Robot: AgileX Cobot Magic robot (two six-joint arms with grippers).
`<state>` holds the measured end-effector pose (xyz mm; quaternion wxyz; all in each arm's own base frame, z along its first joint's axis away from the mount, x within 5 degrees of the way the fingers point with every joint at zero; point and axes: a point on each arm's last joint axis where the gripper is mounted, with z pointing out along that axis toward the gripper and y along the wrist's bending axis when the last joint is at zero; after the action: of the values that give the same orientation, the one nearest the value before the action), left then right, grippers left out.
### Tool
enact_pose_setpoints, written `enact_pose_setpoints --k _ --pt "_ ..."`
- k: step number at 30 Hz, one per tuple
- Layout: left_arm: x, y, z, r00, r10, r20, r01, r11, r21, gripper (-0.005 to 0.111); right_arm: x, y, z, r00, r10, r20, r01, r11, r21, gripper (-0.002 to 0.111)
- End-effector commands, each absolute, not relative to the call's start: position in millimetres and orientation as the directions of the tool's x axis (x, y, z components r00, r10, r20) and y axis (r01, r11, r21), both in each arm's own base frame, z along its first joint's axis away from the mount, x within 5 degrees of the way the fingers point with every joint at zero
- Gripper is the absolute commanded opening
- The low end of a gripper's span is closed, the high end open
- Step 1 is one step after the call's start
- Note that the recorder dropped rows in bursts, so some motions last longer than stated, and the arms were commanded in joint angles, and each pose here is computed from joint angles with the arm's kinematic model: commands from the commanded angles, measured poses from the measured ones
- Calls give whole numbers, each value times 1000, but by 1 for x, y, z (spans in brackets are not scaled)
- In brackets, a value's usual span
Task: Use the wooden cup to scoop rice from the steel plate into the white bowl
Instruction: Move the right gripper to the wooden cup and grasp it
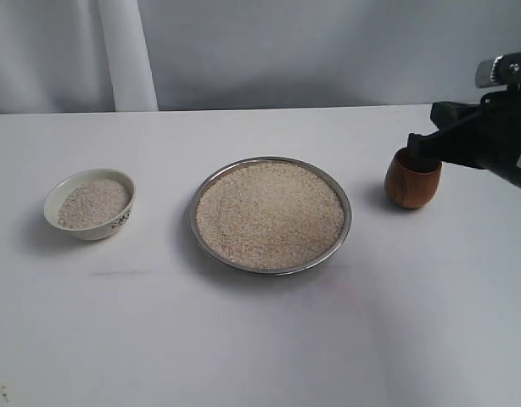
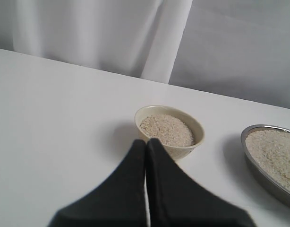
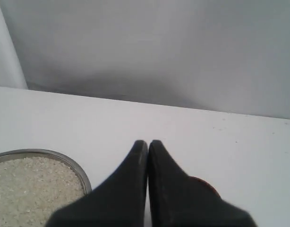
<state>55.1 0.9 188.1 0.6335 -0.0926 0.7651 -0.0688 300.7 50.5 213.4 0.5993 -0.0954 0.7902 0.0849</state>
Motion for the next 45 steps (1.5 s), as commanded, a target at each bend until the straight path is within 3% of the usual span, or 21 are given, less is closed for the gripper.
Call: enact_pose_setpoints --k 1,4,7,12,14,19,25,45 --pt "55 0 189 -172 -235 -957 -46 972 -230 0 306 52 191 -272 -115 -955 -277 960 -37 0" --pt "55 0 189 -172 -235 -957 -46 972 -230 0 311 53 175 -271 -209 -940 -310 943 -120 2" --pt "55 0 189 -172 -235 -957 -46 972 -230 0 314 54 163 -278 -209 -937 -315 942 -117 20" --pt "55 0 189 -172 -235 -957 -46 972 -230 0 319 54 150 -262 -168 -950 -298 951 -86 84" --pt "55 0 189 -172 -235 -957 -46 972 -230 0 320 54 149 -252 -161 -954 -290 953 -84 103" --pt "55 0 189 -172 -235 -957 -46 972 -230 0 320 53 147 -268 -160 -950 -285 955 -80 105" --pt "55 0 189 -172 -235 -957 -46 972 -230 0 323 46 143 -283 -107 -953 -190 980 -53 105" --pt "55 0 189 -172 -235 -957 -46 972 -230 0 359 50 83 -350 -174 -920 -216 971 -101 105"
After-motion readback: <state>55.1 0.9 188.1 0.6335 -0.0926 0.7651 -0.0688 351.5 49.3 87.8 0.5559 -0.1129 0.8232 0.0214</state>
